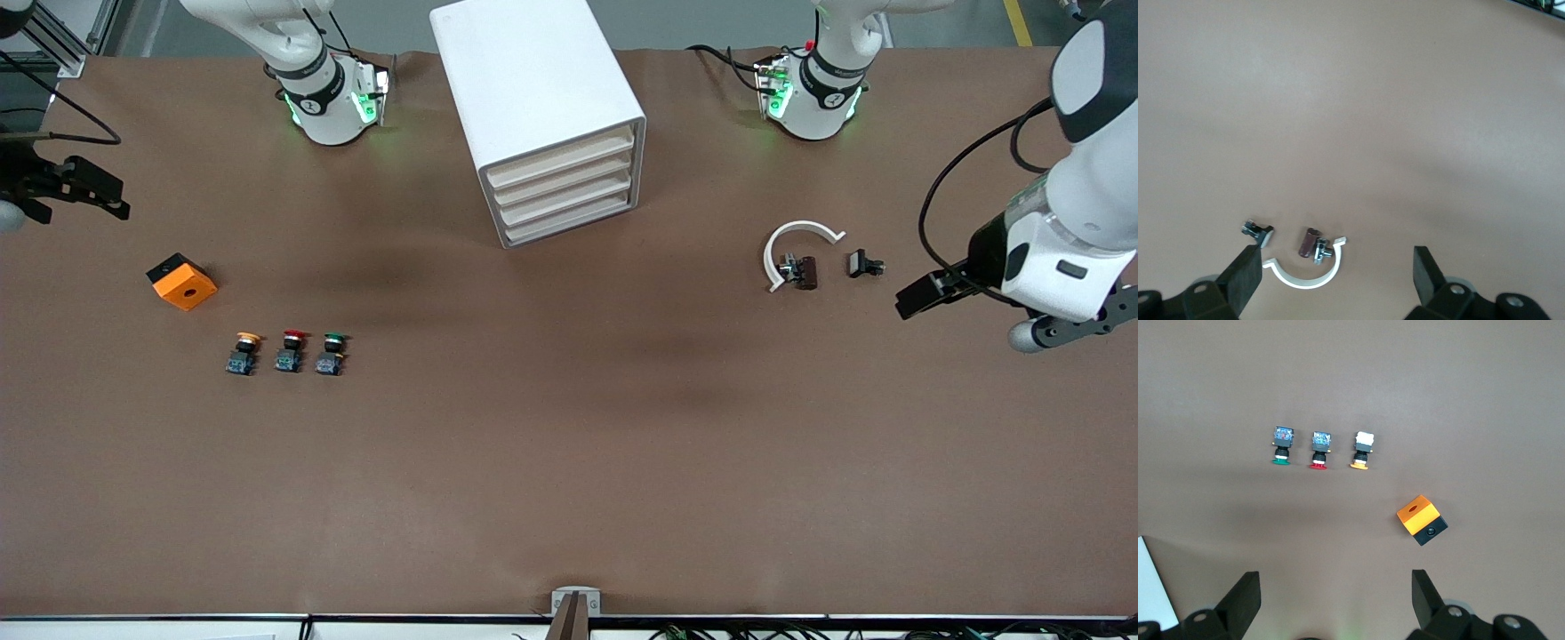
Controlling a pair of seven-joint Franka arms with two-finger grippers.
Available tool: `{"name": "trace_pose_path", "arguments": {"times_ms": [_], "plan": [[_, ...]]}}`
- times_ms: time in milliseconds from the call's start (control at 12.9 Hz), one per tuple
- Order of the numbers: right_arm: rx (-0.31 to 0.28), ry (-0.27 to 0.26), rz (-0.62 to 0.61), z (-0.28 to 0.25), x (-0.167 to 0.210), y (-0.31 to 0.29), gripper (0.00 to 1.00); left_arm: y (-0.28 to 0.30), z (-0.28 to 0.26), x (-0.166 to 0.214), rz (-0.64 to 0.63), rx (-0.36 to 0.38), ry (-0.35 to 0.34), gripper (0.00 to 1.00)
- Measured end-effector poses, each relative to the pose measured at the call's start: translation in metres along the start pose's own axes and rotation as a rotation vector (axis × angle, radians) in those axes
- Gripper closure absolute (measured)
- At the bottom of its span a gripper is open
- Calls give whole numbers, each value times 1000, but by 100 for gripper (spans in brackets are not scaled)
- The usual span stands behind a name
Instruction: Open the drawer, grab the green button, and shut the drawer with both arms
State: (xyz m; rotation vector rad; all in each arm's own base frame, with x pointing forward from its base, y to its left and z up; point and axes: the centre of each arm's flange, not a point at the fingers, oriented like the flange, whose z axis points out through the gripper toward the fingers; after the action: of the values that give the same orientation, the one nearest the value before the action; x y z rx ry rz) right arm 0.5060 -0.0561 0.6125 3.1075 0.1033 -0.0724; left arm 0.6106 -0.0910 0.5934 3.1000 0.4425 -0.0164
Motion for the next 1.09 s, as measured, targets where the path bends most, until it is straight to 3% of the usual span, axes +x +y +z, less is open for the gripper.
{"name": "trace_pose_path", "arguments": {"times_ms": [310,1086], "plan": [[-5,32,-3,-22,0,-9,0,-40,-14,6,115,4,-2,0],[-6,45,16,-42,-4,-7,0,-57,-55,-28,161,16,3,0]]}}
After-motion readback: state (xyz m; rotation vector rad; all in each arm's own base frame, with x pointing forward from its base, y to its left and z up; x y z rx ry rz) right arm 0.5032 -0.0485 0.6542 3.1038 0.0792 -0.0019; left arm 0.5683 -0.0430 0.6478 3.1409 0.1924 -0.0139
